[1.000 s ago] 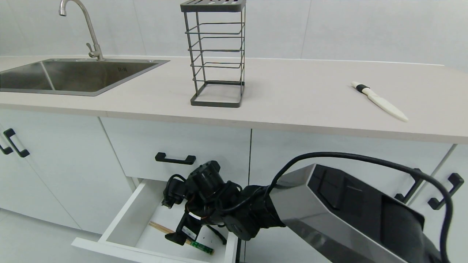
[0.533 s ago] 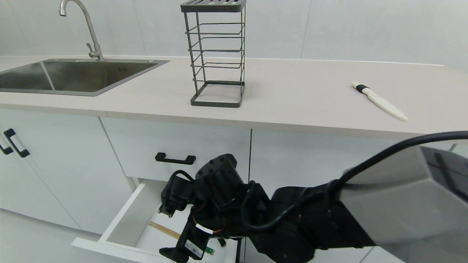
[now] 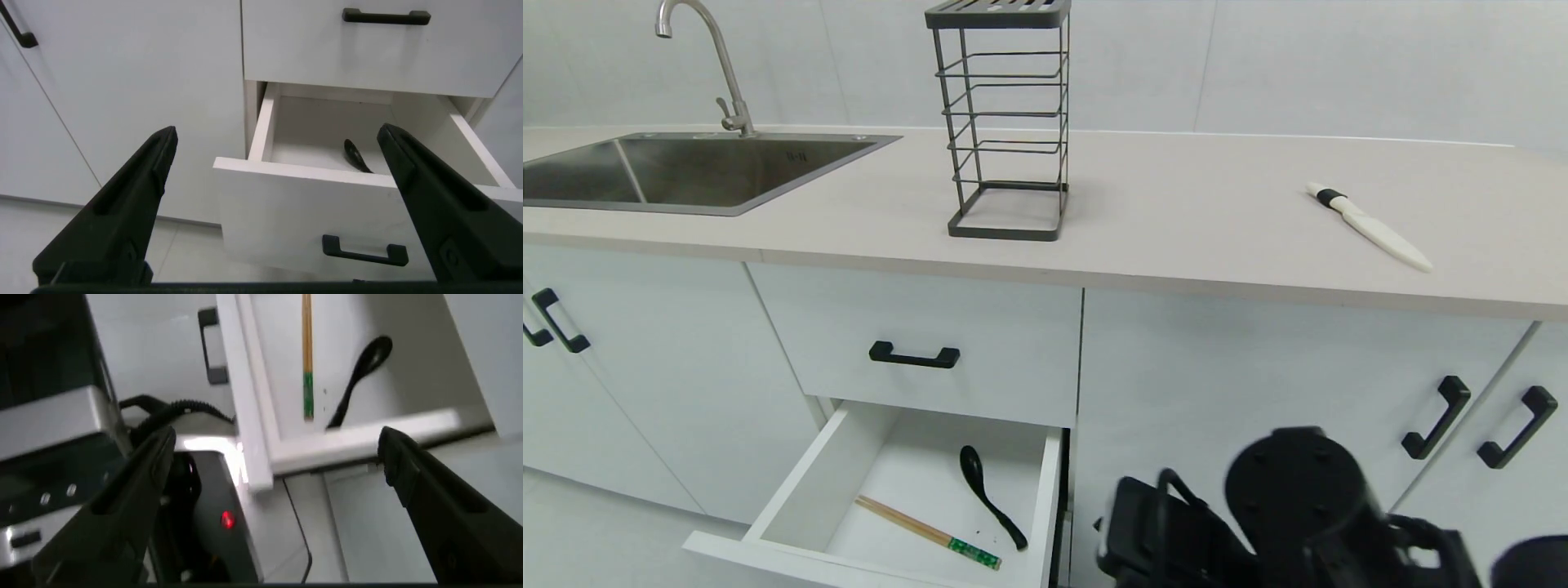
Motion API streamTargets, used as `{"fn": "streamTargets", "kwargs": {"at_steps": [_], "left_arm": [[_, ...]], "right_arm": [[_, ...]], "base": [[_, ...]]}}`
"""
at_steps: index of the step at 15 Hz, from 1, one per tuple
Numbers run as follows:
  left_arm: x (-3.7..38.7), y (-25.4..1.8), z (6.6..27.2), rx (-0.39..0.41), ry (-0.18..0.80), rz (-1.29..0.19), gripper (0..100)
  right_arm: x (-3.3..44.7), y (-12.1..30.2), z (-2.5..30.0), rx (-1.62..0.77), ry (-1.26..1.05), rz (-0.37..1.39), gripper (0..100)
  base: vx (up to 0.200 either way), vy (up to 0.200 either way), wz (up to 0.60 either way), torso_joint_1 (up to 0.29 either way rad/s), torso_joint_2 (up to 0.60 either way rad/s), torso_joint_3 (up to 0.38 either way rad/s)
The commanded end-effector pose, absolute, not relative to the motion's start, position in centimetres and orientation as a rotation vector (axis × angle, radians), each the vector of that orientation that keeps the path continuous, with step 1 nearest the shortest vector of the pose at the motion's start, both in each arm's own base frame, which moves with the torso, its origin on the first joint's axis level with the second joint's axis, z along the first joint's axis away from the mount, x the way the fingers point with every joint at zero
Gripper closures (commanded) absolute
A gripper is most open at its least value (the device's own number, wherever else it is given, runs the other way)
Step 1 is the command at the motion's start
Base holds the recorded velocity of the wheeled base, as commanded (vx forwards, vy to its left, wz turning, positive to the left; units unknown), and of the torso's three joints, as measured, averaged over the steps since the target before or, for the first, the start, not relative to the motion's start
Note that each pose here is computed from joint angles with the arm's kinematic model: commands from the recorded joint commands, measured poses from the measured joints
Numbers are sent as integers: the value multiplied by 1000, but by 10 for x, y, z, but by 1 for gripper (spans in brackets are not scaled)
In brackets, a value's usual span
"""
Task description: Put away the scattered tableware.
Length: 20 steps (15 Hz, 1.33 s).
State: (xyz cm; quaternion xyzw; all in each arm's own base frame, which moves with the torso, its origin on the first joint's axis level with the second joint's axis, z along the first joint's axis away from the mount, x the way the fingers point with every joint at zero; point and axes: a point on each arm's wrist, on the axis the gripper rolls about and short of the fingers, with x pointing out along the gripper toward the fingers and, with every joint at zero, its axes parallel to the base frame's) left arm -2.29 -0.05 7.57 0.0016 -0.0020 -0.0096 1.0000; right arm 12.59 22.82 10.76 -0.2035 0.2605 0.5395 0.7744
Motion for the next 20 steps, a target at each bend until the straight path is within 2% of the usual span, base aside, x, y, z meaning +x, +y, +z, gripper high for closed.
{"fn": "streamTargets", "kwargs": {"at_steps": [1, 5, 11, 20], "left_arm": [[-23, -1, 76, 5, -3, -20, 0], [-23, -1, 76, 5, -3, -20, 0], [-23, -1, 76, 5, -3, -20, 0], [-23, 0, 76, 3, -3, -18, 0]], "right_arm": [[98, 180, 117, -392, 543, 1152, 0], [89, 147, 125, -354, 490, 1113, 0], [59, 74, 131, -254, 375, 992, 0], [34, 24, 151, -151, 69, 698, 0]], "base": [[0, 0, 0, 0, 0, 0], [0, 0, 0, 0, 0, 0], [0, 0, 0, 0, 0, 0], [0, 0, 0, 0, 0, 0]]}}
